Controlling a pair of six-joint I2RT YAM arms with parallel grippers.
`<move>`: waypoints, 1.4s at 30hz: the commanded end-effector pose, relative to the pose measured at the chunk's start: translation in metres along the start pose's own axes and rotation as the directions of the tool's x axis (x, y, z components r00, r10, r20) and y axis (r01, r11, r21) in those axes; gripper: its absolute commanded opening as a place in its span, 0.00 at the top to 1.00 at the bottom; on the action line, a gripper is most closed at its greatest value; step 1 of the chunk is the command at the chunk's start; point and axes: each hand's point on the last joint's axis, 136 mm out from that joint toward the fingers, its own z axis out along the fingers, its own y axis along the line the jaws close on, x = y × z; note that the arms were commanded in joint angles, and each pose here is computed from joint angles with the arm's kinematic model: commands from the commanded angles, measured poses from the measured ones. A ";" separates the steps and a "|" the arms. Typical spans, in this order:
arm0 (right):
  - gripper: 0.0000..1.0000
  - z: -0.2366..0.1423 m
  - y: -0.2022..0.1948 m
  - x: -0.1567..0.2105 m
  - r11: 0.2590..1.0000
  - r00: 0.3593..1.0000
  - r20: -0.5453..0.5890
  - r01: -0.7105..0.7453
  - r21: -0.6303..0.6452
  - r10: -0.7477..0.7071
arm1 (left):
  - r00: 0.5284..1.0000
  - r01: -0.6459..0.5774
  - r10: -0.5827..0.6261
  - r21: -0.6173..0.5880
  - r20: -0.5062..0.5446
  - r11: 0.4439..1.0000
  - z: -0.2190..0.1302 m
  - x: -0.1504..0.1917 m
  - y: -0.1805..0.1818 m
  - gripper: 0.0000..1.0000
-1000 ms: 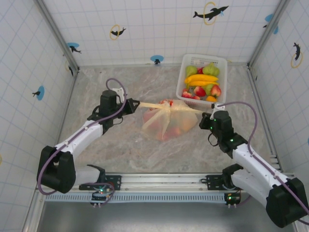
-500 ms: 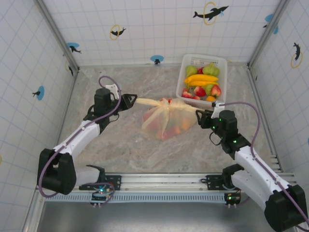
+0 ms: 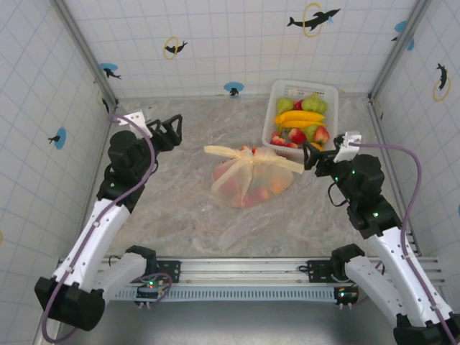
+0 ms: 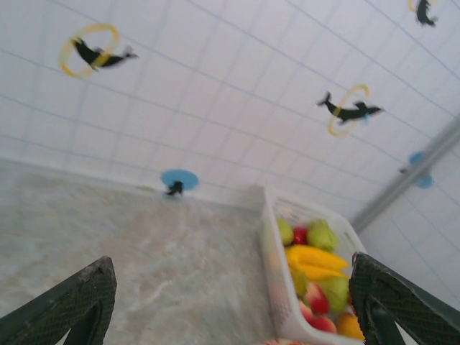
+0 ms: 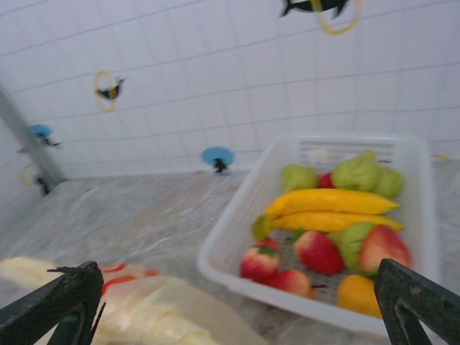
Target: Place the fake fruits into the plastic bag and tie a complex knot
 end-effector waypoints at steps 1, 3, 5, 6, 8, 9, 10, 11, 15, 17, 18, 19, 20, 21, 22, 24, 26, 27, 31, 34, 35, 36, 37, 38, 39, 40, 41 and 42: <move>0.00 -0.010 -0.054 -0.011 0.953 0.999 0.038 0.019 0.303 -0.032 | 0.986 -0.102 0.135 -0.285 0.097 0.953 -0.025 -0.017 0.050 0.08; 0.00 -0.014 -0.078 -0.010 0.908 0.997 0.069 0.008 0.418 -0.040 | 0.973 -0.129 0.189 -0.365 0.133 0.922 -0.038 -0.025 0.062 0.03; 0.00 -0.016 -0.095 -0.005 0.877 0.996 0.084 -0.004 0.481 -0.041 | 0.963 -0.150 0.228 -0.415 0.145 0.897 -0.045 -0.027 0.071 0.03; 0.00 -0.016 -0.102 -0.002 0.864 0.995 0.090 -0.012 0.503 -0.038 | 0.960 -0.156 0.241 -0.438 0.144 0.885 -0.047 -0.026 0.076 0.03; 0.00 -0.012 -0.114 0.007 0.846 0.996 0.085 -0.018 0.533 -0.033 | 0.956 -0.166 0.259 -0.475 0.135 0.864 -0.048 -0.022 0.084 0.03; 0.00 -0.010 -0.119 0.012 0.837 0.996 0.082 -0.020 0.546 -0.030 | 0.956 -0.172 0.265 -0.492 0.127 0.853 -0.047 -0.018 0.089 0.03; 0.00 -0.008 -0.124 0.018 0.829 0.997 0.074 -0.020 0.558 -0.026 | 0.956 -0.171 0.267 -0.510 0.121 0.843 -0.047 -0.015 0.094 0.03; 0.00 -0.005 -0.130 0.025 0.821 0.998 0.067 -0.023 0.570 -0.018 | 0.956 -0.174 0.271 -0.522 0.115 0.835 -0.045 -0.012 0.098 0.03; 0.00 0.010 -0.148 0.048 0.805 0.999 0.044 -0.038 0.592 0.015 | 0.957 -0.193 0.279 -0.552 0.075 0.811 -0.036 0.006 0.113 0.03; 0.00 0.018 -0.158 0.062 0.797 0.999 0.026 -0.035 0.603 0.024 | 0.959 -0.209 0.280 -0.565 0.041 0.798 -0.029 0.015 0.120 0.03; 0.00 0.021 -0.162 0.066 0.792 0.999 0.021 -0.032 0.610 0.024 | 0.959 -0.219 0.283 -0.570 0.025 0.792 -0.027 0.020 0.123 0.03; 0.00 0.025 -0.167 0.072 0.786 1.000 0.013 -0.027 0.617 0.024 | 0.959 -0.226 0.283 -0.573 0.011 0.787 -0.023 0.023 0.126 0.03; 0.00 0.029 -0.171 0.078 0.782 1.000 0.007 -0.022 0.623 0.023 | 0.959 -0.232 0.284 -0.577 -0.001 0.783 -0.020 0.027 0.130 0.03; 0.00 0.033 -0.175 0.081 0.780 1.000 0.004 -0.021 0.625 0.024 | 0.959 -0.238 0.282 -0.578 -0.014 0.780 -0.017 0.031 0.133 0.03; 0.00 0.037 -0.179 0.087 0.776 1.000 -0.003 -0.017 0.631 0.025 | 0.959 -0.244 0.281 -0.580 -0.027 0.777 -0.013 0.035 0.136 0.03; 0.00 0.047 -0.184 0.093 0.778 1.000 -0.017 -0.003 0.628 0.017 | 0.960 -0.251 0.275 -0.581 -0.048 0.775 -0.006 0.042 0.141 0.03; 0.00 0.057 -0.187 0.099 0.783 1.000 -0.013 0.004 0.622 0.005 | 0.960 -0.258 0.272 -0.587 -0.066 0.768 0.000 0.048 0.149 0.03; 0.00 0.062 -0.187 0.102 0.791 1.000 -0.008 0.007 0.612 -0.003 | 0.960 -0.259 0.269 -0.590 -0.073 0.765 0.002 0.052 0.153 0.03; 0.00 0.080 -0.188 0.111 0.809 0.999 -0.017 0.045 0.585 -0.044 | 0.959 -0.274 0.258 -0.596 -0.114 0.755 0.011 0.071 0.168 0.03; 0.00 0.087 -0.186 0.127 0.839 0.999 -0.028 0.051 0.542 -0.043 | 0.952 -0.304 0.257 -0.602 -0.165 0.739 0.018 0.088 0.179 0.03; 0.00 0.087 -0.184 0.134 0.848 0.999 -0.002 0.046 0.528 -0.053 | 0.951 -0.307 0.256 -0.602 -0.171 0.738 0.020 0.092 0.181 0.03; 0.00 0.083 -0.184 0.142 0.854 0.998 0.018 0.040 0.519 -0.058 | 0.950 -0.310 0.254 -0.601 -0.179 0.736 0.021 0.097 0.184 0.03; 0.00 0.081 -0.183 0.142 0.860 0.995 0.068 0.028 0.509 -0.073 | 0.950 -0.313 0.252 -0.600 -0.186 0.736 0.023 0.102 0.187 0.03; 0.00 0.080 -0.180 0.140 0.868 0.993 0.090 0.027 0.496 -0.082 | 0.937 -0.348 0.276 -0.590 -0.212 0.728 0.025 0.106 0.189 0.03; 0.00 0.079 -0.181 0.142 0.864 0.995 0.067 0.031 0.502 -0.074 | 0.935 -0.355 0.277 -0.587 -0.222 0.728 0.026 0.110 0.191 0.03; 0.00 0.081 -0.183 0.145 0.858 0.998 0.025 0.040 0.513 -0.062 | 0.931 -0.364 0.281 -0.580 -0.232 0.729 0.027 0.116 0.193 0.03; 0.00 0.084 -0.186 0.145 0.851 0.998 0.021 0.035 0.523 -0.054 | 0.928 -0.373 0.286 -0.574 -0.239 0.729 0.029 0.120 0.195 0.03; 0.00 0.088 -0.184 0.144 0.857 0.998 0.018 0.045 0.513 -0.063 | 0.925 -0.379 0.292 -0.568 -0.243 0.730 0.030 0.124 0.196 0.03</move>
